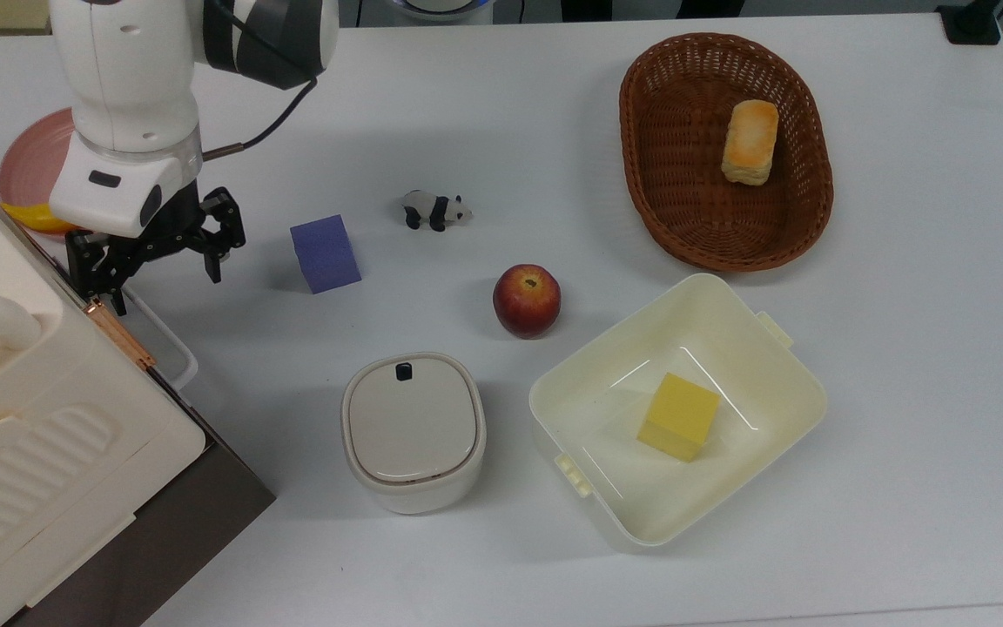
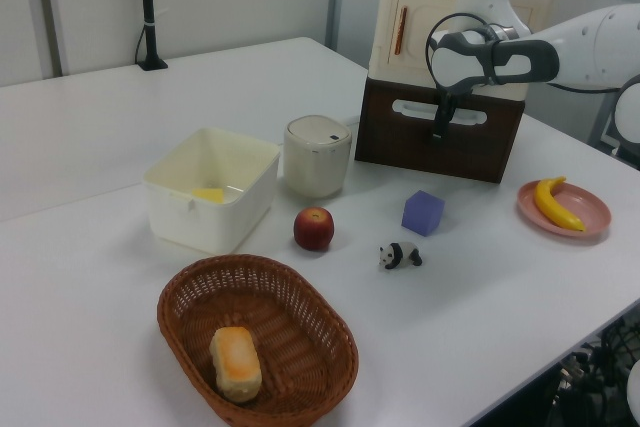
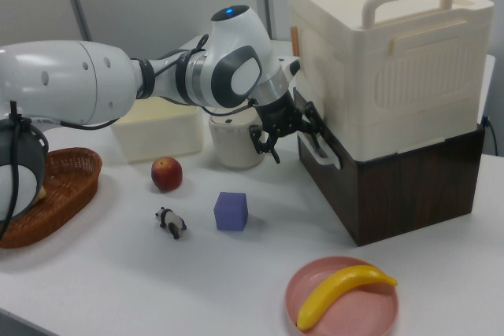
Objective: Slide the drawer open
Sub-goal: 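Lower the gripper and align its fingers with the drawer handle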
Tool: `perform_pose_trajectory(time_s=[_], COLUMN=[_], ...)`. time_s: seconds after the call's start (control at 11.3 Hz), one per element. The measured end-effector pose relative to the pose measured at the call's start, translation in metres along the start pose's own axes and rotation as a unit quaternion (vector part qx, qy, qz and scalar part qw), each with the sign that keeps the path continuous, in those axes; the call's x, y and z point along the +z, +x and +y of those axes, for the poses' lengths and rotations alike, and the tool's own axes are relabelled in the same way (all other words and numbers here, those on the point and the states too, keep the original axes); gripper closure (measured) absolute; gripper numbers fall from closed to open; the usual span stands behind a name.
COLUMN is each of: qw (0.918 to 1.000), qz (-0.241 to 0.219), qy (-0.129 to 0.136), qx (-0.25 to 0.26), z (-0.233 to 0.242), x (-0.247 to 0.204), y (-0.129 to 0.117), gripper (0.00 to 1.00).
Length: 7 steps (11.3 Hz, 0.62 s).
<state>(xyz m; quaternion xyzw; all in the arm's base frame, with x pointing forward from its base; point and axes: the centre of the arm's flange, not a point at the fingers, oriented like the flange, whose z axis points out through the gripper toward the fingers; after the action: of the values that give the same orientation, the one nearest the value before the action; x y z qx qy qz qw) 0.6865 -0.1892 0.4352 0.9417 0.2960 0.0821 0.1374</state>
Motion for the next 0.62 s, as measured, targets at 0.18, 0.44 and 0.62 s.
perform_pose_trajectory(time_s=[0.18,0.44,0.62], qw=[1.0,0.9999,0.9999], qz=[0.001,0.001,0.001], qy=[-0.001,-0.002,-0.002], qx=[0.004,0.01,0.011], z=[0.0007,0.0011,0.0012], x=[-0.0011,-0.0019,-0.0019], y=[0.0002,0.0005,0.0006], gripper=[0.02,0.02,0.02])
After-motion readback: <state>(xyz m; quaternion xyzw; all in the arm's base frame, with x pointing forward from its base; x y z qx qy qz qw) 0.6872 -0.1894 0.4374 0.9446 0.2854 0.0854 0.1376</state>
